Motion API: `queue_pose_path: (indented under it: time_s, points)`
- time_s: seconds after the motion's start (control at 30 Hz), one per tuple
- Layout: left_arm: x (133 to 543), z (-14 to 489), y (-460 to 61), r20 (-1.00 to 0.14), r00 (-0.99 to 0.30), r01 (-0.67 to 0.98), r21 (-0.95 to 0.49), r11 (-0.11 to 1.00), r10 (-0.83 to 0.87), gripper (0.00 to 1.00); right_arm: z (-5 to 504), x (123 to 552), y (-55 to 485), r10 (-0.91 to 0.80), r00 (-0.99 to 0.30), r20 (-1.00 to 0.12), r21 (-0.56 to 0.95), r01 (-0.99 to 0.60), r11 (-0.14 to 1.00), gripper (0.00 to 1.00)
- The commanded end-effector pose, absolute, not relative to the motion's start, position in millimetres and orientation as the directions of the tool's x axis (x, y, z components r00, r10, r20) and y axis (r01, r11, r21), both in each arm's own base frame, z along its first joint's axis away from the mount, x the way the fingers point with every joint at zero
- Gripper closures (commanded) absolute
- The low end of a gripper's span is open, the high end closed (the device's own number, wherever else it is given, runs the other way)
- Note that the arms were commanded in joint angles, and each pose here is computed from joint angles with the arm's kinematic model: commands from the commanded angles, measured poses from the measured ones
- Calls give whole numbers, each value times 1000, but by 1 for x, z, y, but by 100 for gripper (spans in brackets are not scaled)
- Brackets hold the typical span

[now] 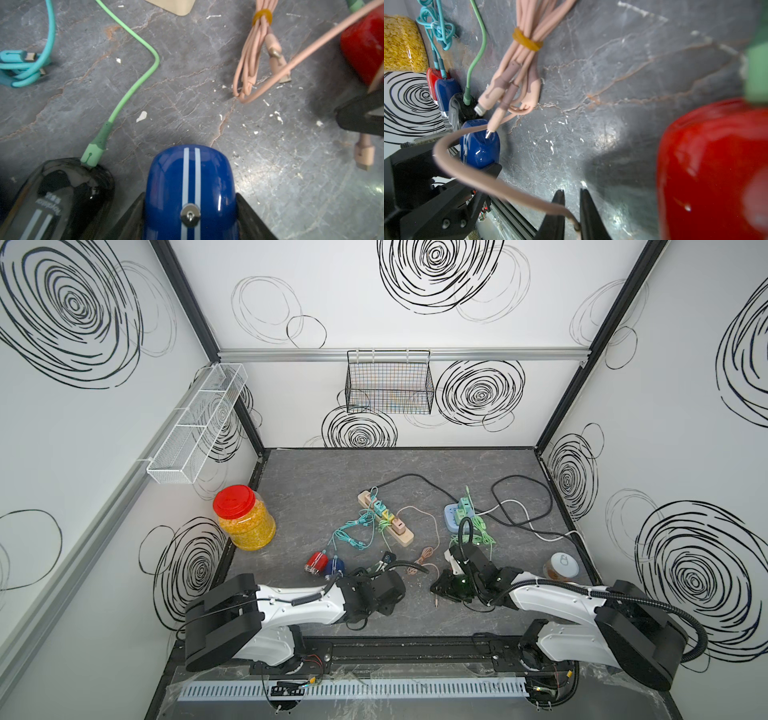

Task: Unplug the electric shaver
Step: Place the charging cable at the center of the board.

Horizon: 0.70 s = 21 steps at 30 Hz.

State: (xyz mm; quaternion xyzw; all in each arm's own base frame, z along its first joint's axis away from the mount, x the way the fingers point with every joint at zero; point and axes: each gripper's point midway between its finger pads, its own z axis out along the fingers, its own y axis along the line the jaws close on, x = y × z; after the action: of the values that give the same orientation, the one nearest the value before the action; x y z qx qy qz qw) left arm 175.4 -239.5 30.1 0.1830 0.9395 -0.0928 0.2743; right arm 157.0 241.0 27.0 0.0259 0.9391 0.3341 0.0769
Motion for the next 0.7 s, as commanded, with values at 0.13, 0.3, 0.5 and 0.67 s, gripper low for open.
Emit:
queue_pose_path:
  time_s: [0.13, 0.3, 0.5, 0.67]
  points:
    - [180, 30, -238, -554, -765, 390, 7, 921, 328, 38, 20, 154, 241, 87, -989, -123, 603, -5, 798, 68]
    - [178, 26, -236, -549, -769, 386, 10, 922, 328, 37, 26, 159, 245, 80, -987, -139, 606, -21, 796, 62]
    - [177, 27, -233, -552, -771, 379, 2, 925, 317, 28, 44, 167, 247, 78, -981, -180, 612, -50, 789, 56]
    - [175, 28, -232, -553, -774, 377, -12, 926, 308, 19, 65, 178, 243, 104, -968, -228, 627, -64, 777, 54]
